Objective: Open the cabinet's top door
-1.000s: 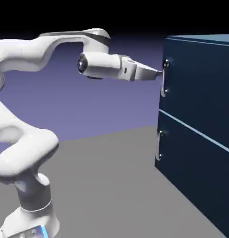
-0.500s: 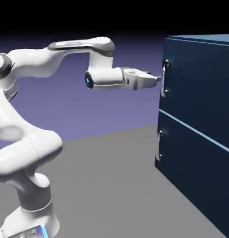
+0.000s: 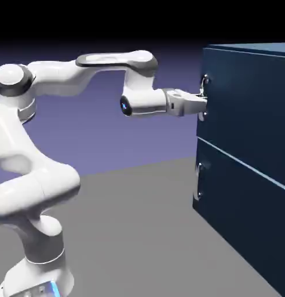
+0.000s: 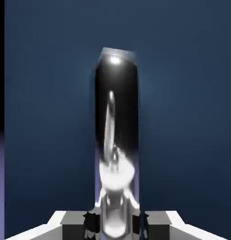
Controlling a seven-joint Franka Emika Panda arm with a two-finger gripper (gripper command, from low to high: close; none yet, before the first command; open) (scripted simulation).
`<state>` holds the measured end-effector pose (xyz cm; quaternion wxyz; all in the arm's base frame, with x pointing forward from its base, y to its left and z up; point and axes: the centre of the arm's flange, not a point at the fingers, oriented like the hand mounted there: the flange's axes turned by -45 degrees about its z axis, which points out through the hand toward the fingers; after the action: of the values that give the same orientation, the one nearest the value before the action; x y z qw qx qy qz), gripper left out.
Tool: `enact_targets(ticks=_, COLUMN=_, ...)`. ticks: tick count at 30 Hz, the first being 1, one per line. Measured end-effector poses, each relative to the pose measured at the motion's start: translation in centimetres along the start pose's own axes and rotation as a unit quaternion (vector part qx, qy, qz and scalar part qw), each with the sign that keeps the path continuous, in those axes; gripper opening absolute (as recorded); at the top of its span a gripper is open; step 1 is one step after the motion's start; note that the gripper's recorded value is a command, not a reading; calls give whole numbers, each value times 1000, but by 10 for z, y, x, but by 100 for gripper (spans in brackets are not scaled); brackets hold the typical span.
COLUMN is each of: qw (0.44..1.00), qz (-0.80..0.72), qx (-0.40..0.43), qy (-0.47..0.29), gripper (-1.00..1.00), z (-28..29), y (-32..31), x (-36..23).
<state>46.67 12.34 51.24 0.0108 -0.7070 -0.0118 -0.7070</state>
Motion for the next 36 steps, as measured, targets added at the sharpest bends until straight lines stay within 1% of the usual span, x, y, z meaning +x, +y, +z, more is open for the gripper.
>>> enact_targets(ticks=10, qw=999, qz=0, qx=49, qy=0, gripper=-100, z=-45, y=17, x=0)
enact_targets(ticks=26, qw=995, qz=-2, qx=99, qy=0, gripper=-100, z=-88, y=38, x=0)
enact_targets(ticks=36, qw=984, qz=1, qx=179, qy=0, gripper=-100, z=-155, y=81, x=0)
